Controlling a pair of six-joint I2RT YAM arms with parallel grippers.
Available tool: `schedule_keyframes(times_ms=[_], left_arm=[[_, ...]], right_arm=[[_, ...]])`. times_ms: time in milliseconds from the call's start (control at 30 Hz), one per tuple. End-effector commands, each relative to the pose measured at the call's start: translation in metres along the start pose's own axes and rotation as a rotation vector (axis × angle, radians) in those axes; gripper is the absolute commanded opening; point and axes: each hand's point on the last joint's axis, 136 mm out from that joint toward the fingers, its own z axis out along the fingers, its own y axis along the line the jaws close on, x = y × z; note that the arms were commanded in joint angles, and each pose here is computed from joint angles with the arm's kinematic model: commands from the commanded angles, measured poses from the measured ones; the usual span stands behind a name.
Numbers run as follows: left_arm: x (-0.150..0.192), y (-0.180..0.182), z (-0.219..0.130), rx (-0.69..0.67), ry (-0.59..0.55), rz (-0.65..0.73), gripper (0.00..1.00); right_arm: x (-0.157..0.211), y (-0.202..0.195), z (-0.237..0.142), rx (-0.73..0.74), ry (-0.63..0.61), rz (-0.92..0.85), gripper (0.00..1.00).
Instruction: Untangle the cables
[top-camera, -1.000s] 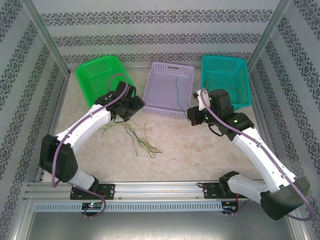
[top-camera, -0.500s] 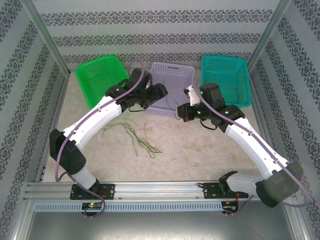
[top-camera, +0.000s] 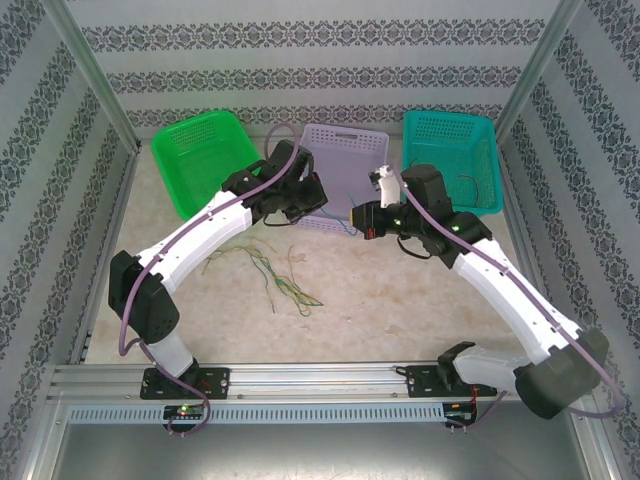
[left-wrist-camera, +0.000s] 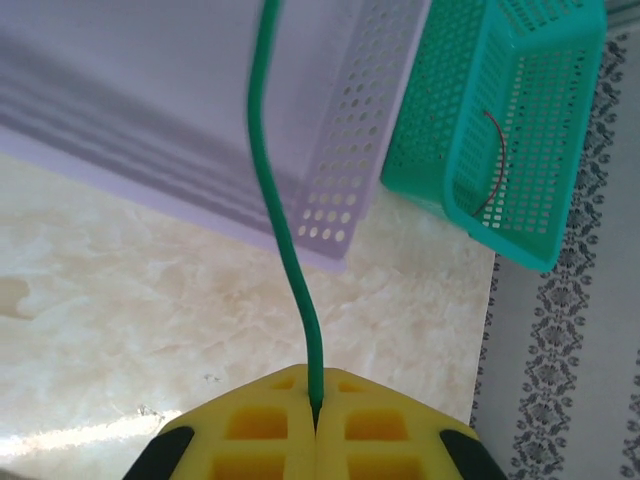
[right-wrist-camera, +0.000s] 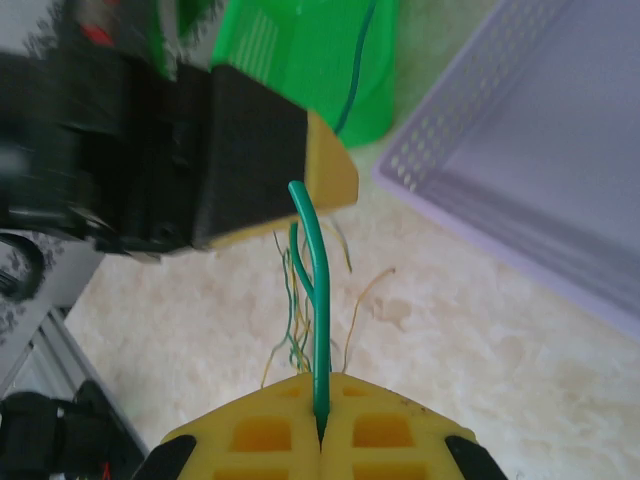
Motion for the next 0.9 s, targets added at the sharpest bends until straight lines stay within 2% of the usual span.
schedule_keyframes(times_ms=[0, 67, 167, 300, 467, 567, 600, 700, 733, 800, 867], left_arm=[[-0.007, 0.037, 0.000, -0.100, -0.008, -0.166, 0.00], [-0.008, 0.046, 0.000, -0.098, -0.008, -0.255, 0.00], [-0.009, 0.055, 0.001, -0.079, -0.013, -0.401, 0.00], [-0.013, 0.063, 0.000, -0.020, -0.040, -0.588, 0.00], [-0.022, 0.058, -0.007, 0.027, -0.070, -0.650, 0.00], [-0.035, 0.056, -0.019, 0.022, -0.117, -0.573, 0.00], [-0.041, 0.057, -0.024, 0.011, -0.131, -0.527, 0.00], [-0.062, 0.060, -0.044, -0.028, -0.184, -0.336, 0.00], [-0.069, 0.061, -0.048, -0.035, -0.190, -0.266, 0.00], [-0.082, 0.072, -0.061, -0.078, -0.192, -0.125, 0.00], [-0.099, 0.082, -0.073, -0.093, -0.207, 0.010, 0.00]], right_arm=[[-0.044, 0.011, -0.038, 0.007, -0.297, 0.020, 0.00], [-0.057, 0.010, -0.054, 0.005, -0.432, 0.064, 0.00], [-0.063, 0.007, -0.066, -0.006, -0.549, 0.158, 0.00], [-0.056, -0.002, -0.073, 0.014, -0.652, 0.316, 0.00], [-0.036, -0.025, -0.067, 0.034, -0.710, 0.569, 0.00], [-0.027, -0.027, -0.055, 0.046, -0.642, 0.641, 0.00], [-0.025, -0.026, -0.052, 0.061, -0.610, 0.636, 0.07], [-0.028, -0.023, -0.058, 0.108, -0.575, 0.601, 0.42], [-0.029, -0.025, -0.063, 0.134, -0.578, 0.591, 0.49], [-0.031, -0.032, -0.075, 0.183, -0.578, 0.561, 0.58], [-0.037, -0.034, -0.084, 0.197, -0.570, 0.524, 0.59]])
